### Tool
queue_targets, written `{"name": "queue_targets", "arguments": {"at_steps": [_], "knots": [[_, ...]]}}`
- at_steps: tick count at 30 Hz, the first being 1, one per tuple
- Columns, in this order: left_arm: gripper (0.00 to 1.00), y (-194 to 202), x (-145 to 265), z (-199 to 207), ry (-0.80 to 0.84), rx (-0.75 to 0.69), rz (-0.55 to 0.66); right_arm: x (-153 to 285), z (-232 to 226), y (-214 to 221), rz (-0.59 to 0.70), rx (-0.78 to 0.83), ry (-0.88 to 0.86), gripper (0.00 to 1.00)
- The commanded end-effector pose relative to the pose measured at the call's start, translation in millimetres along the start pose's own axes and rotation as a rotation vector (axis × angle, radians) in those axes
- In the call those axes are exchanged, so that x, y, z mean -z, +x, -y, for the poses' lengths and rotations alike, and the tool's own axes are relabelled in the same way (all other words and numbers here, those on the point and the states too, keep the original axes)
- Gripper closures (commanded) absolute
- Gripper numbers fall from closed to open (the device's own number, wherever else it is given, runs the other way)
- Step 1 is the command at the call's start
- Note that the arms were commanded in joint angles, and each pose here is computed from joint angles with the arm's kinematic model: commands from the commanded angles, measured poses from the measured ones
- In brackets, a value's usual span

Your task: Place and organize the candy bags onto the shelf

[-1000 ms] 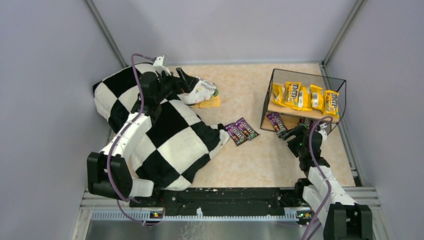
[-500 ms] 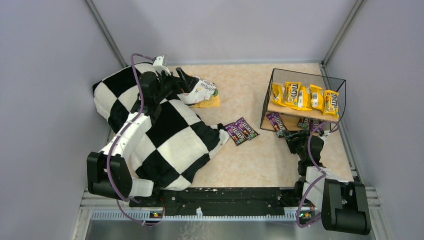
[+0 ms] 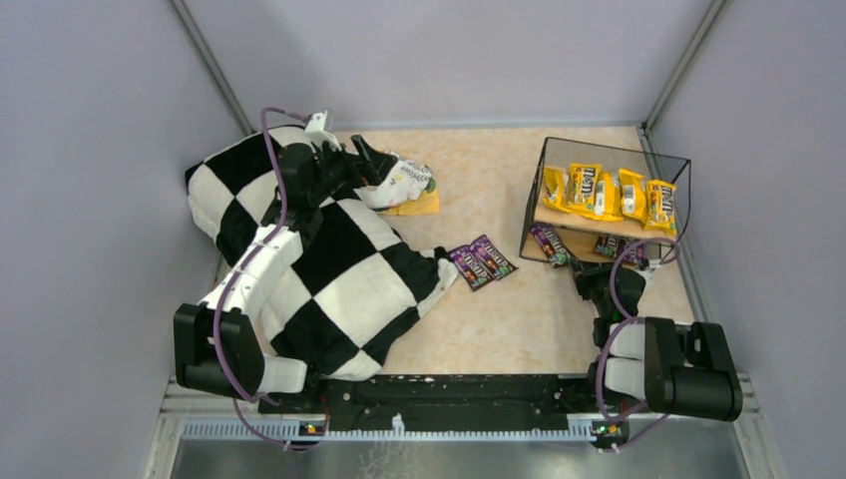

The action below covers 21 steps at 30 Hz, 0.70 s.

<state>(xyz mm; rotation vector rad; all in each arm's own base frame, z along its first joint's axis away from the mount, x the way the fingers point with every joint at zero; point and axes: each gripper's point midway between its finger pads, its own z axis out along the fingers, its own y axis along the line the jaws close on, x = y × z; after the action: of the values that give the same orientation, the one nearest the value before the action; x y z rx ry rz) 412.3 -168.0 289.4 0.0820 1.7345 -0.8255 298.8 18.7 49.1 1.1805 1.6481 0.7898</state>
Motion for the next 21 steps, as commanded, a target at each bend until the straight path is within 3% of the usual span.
{"name": "queue_targets", "arguments": {"at_steps": [1,12,21], "knots": [[0.02,-24,-1,15,0.049,-0.032,0.062,3,-2,-8,0.046,-0.021,-0.02,1.0],[0.02,-23,-2,15,0.055,-0.02,0.057,19,13,-61,0.307,-0.042,0.2,1.0],[0.02,-21,-3,12,0.053,-0.014,0.053,16,20,-41,0.199,-0.004,0.212,1.0]]}}
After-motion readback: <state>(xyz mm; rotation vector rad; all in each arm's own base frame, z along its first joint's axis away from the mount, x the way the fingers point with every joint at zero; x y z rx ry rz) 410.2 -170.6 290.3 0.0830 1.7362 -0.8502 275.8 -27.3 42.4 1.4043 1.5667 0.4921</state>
